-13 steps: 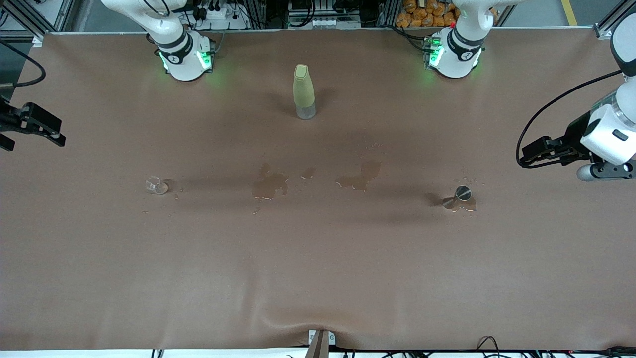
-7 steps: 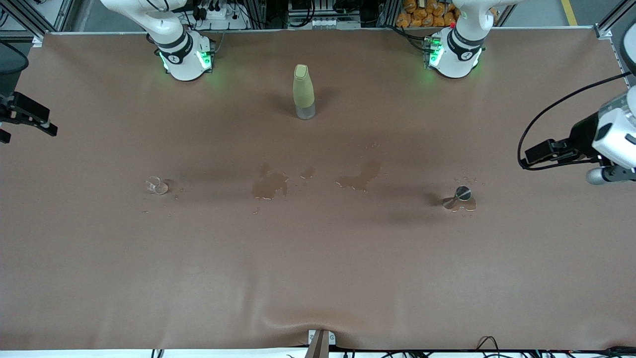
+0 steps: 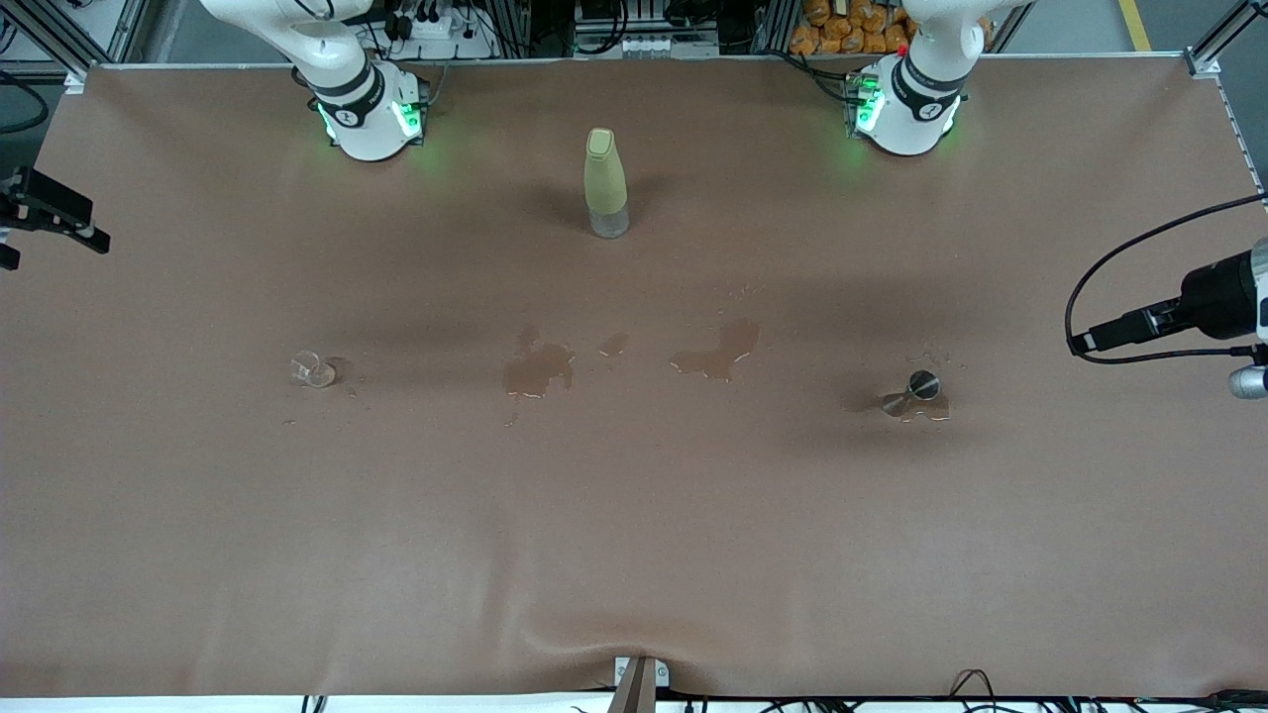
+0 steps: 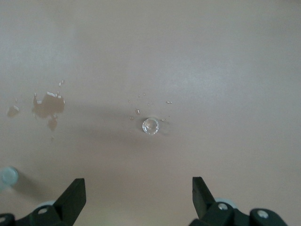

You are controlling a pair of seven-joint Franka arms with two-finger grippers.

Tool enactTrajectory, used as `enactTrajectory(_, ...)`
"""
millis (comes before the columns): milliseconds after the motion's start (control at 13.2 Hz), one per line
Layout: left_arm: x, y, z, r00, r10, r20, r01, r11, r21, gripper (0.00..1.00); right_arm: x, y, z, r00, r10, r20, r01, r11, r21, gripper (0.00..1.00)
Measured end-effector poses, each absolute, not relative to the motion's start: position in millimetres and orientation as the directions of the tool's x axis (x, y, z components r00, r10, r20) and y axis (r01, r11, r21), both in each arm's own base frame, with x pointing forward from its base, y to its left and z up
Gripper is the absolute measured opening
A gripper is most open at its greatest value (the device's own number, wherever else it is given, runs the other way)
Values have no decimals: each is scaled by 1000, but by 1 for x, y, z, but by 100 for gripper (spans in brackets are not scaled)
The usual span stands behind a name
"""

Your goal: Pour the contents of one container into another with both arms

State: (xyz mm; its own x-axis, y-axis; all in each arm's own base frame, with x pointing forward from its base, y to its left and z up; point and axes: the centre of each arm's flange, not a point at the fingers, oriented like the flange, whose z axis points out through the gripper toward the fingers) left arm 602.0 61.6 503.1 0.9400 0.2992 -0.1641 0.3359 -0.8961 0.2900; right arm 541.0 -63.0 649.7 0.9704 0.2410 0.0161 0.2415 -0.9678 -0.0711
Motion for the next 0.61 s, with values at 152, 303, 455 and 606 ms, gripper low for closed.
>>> enactTrajectory(152, 603, 64, 497, 936, 300, -181, 343, -892, 294, 100, 539, -81, 640, 912, 409, 16, 409, -909, -76, 100)
enactTrajectory(303, 603, 58, 497, 939, 291, -184, 335, -895, 294, 100, 537, -96, 634, 833, 553, 22, 553, -830, -71, 100)
enactTrajectory(455, 604, 50, 498, 939, 291, -185, 335, -895, 293, 100, 538, -102, 634, 675, 737, 22, 738, -674, -37, 100)
enactTrajectory(606, 605, 43, 501, 939, 291, -184, 335, -895, 294, 100, 539, -106, 636, 494, 869, 24, 870, -494, -9, 100)
